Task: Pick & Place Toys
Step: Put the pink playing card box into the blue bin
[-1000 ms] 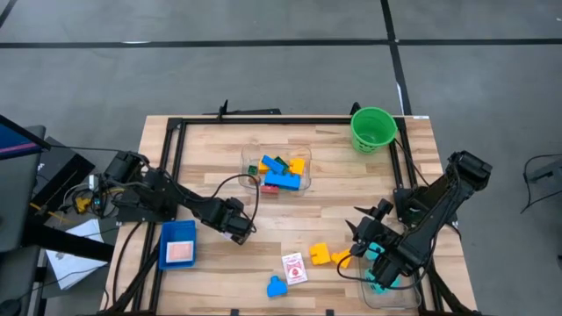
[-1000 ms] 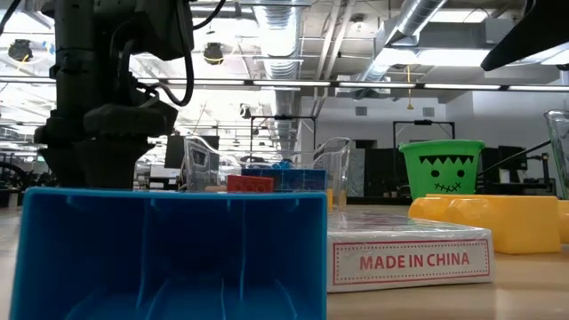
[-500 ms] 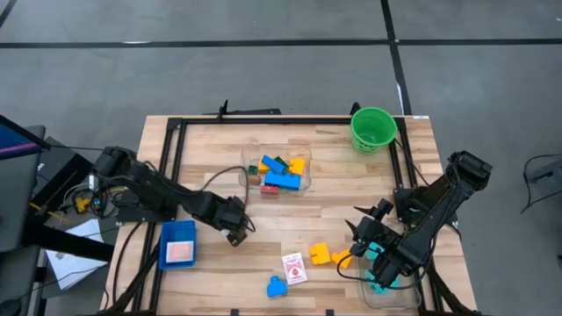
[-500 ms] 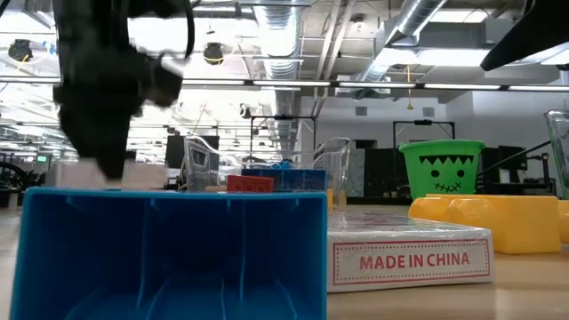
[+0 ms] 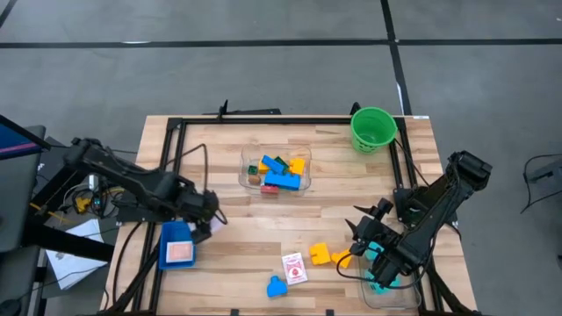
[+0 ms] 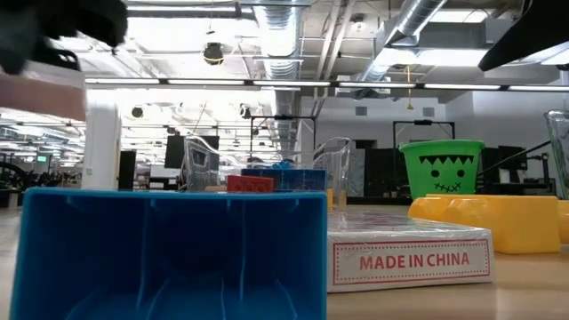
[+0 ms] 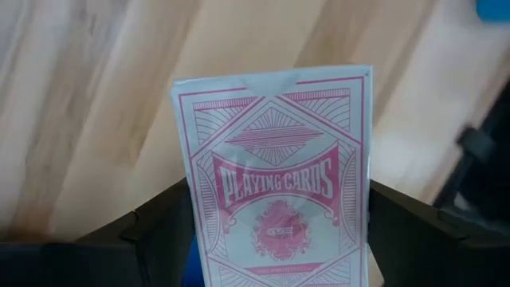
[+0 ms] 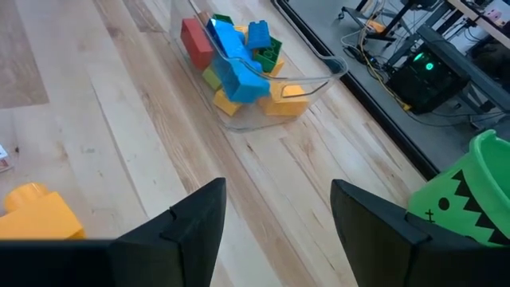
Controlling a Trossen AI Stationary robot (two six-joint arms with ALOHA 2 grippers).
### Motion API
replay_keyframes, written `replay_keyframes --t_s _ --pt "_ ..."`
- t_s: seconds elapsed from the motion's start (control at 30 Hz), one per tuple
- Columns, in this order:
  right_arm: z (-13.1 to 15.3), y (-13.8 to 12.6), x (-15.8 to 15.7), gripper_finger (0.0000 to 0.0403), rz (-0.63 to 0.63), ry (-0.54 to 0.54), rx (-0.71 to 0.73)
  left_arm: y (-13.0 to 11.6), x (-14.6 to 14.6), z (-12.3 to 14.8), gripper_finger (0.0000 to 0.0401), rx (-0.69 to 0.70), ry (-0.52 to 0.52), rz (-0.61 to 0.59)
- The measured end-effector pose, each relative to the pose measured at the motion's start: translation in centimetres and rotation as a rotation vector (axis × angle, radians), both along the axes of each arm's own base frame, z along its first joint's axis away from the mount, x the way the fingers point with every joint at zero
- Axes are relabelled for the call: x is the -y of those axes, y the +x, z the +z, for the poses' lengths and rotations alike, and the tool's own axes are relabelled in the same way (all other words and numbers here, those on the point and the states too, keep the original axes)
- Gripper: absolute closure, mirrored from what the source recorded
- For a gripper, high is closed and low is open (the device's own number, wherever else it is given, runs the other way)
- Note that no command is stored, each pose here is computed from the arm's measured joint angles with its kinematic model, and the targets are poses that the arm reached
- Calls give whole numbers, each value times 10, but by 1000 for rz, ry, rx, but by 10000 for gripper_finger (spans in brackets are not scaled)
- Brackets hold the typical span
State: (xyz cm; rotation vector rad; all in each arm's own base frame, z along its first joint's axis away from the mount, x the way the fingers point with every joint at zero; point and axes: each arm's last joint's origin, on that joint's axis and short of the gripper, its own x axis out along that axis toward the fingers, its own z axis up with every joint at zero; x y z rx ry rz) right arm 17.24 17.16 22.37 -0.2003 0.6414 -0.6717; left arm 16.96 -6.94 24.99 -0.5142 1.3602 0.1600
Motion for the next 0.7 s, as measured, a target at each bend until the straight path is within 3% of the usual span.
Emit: replay_keyframes --t_s 0.13,0.3,0.7 --pt "0 1 1 184 -8 0 0 -19 5 8 103 -10 1 -80" --pt "0 2 2 184 -10 -2 -2 -40 12 6 103 -122 76 -119" --pt "0 2 2 184 -10 -1 -1 -51 43 -7 100 -228 147 -168"
